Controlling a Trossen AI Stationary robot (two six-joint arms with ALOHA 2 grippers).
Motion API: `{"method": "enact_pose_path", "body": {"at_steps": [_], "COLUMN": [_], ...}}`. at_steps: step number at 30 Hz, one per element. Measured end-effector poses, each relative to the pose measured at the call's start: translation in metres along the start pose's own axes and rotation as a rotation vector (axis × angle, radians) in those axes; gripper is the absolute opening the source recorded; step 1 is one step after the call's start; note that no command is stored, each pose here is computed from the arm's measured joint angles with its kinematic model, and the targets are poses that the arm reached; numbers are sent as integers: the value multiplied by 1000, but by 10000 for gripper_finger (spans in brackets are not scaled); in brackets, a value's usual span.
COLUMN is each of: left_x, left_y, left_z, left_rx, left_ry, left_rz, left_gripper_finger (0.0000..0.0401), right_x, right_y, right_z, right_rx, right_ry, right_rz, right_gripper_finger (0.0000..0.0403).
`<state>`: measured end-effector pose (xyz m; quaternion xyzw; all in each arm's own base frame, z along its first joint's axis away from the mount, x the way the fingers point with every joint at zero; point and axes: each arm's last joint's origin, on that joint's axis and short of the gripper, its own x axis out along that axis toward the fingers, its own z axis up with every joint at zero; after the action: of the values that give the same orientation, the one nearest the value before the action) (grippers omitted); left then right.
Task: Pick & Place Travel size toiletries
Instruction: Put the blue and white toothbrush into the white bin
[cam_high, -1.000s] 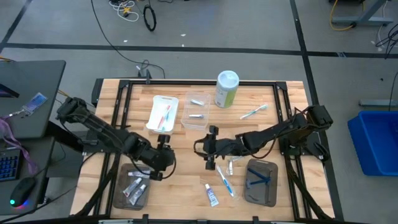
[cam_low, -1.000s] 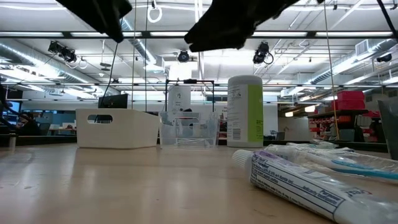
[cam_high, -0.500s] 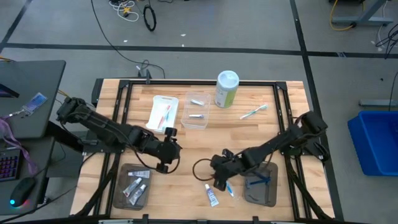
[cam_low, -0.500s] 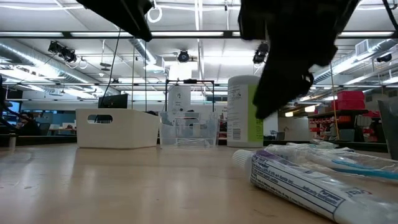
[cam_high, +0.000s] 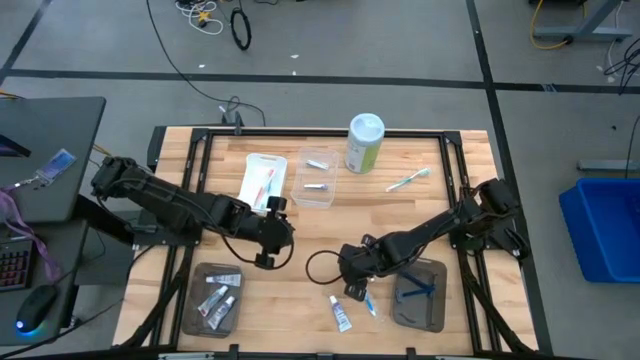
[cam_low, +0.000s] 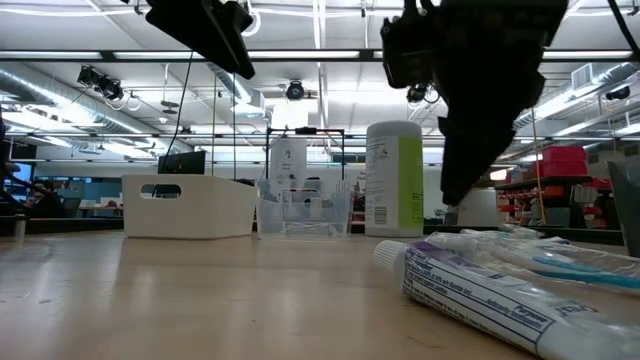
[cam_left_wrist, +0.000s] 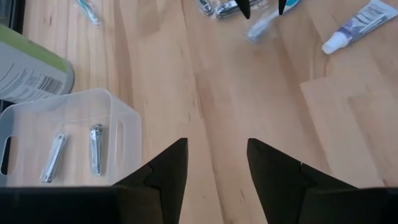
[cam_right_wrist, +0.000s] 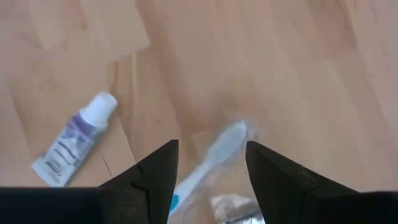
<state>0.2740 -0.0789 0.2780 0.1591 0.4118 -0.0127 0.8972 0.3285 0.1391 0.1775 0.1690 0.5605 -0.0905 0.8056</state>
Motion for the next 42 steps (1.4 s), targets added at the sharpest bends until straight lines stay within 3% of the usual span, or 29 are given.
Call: {"method": "enact_pose_path", "body": {"at_steps": [3, 15, 23, 28, 30, 34, 40, 42], "left_x": [1, 2, 2, 2, 1, 5, 18, 22], "left_y": [2, 5, 5, 5, 3, -2, -4, 0], "left_z": [0, 0, 0, 0, -1, -5, -31, -34], "left_rx": [-6, -37, -37, -82, -116, -106, -73, -106], "left_ry": [2, 1, 3, 5, 8, 13, 78, 16], "left_rz": [5, 12, 13, 0, -27, -46, -11, 8], "left_gripper_finger": [173, 173, 173, 172, 168, 151, 127, 121], "right_x": [10, 44, 46, 43, 37, 1, -53, -72], "right_y": [-4, -10, -14, -11, -12, -8, -23, -30], "right_z": [-5, -7, -4, 13, 23, 56, 85, 90], "right_rx": [56, 53, 139, 151, 156, 95, -4, -25], "right_ry": [49, 129, 106, 82, 65, -134, -371, -448], "right_rz": [-9, -53, -78, 2, 26, 87, -20, -69], "right_gripper_finger": [197, 185, 111, 69, 66, 66, 69, 70]}}
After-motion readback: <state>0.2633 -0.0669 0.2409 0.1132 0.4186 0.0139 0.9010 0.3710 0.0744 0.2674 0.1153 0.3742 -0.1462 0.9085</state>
